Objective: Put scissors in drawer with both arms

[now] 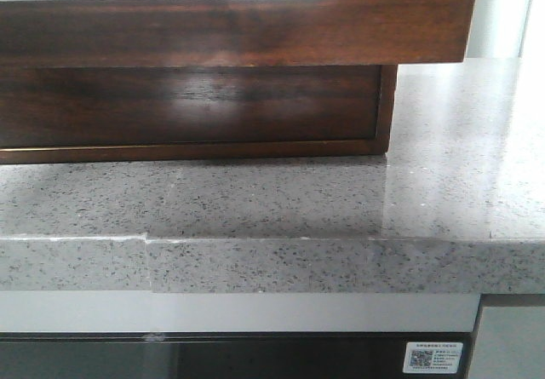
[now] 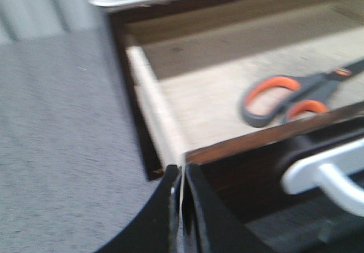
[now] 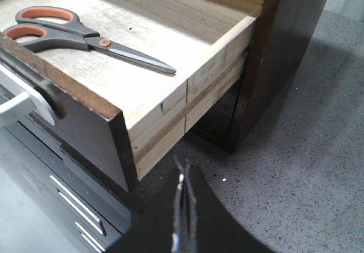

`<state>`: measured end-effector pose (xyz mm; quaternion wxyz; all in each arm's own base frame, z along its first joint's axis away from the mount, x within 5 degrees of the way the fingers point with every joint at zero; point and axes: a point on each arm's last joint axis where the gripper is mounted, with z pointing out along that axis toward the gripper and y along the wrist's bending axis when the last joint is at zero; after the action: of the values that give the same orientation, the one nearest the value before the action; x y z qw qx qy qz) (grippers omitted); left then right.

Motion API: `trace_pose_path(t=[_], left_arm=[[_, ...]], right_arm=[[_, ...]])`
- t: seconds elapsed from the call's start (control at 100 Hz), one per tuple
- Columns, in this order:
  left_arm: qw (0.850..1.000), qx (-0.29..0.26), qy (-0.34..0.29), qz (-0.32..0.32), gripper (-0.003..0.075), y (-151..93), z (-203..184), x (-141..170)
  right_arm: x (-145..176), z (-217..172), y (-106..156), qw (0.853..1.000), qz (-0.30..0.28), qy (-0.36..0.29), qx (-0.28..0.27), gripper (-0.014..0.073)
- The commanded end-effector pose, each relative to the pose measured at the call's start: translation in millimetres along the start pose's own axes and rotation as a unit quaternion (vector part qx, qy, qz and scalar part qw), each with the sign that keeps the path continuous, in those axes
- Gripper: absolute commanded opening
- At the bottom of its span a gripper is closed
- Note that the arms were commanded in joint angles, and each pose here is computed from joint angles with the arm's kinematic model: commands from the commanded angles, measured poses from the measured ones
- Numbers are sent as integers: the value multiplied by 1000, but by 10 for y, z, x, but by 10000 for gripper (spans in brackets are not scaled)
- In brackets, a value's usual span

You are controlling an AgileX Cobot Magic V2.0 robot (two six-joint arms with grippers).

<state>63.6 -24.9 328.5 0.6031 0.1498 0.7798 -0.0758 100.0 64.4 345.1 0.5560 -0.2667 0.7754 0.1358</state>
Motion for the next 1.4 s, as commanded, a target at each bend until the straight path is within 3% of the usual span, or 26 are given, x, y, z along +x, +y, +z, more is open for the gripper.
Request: trace_pose_path(t=[0.0,0.23,0.49,1.26,1.39], left_arm=[[995,-54,-84,-7,-20,63,-16,84],[986,-105,-129,-19,-20,77,63,821],[979,-124,-160,-41,-20,86,185,1264],[979,-124,-156,-41,-20,87,188,1269],[979,-124,-156,-41,-20,87,188,1269]], right_arm=[[-152,-48,-19,999,0,-53,7,-69],[-151,-39,-19,999,0,-51,7,-69],[-149,-39,-19,999,0,-50,7,-69],[-144,-59,-18,998,0,-59,7,-69],[24,-115,-109,993,1,-101,61,-69]])
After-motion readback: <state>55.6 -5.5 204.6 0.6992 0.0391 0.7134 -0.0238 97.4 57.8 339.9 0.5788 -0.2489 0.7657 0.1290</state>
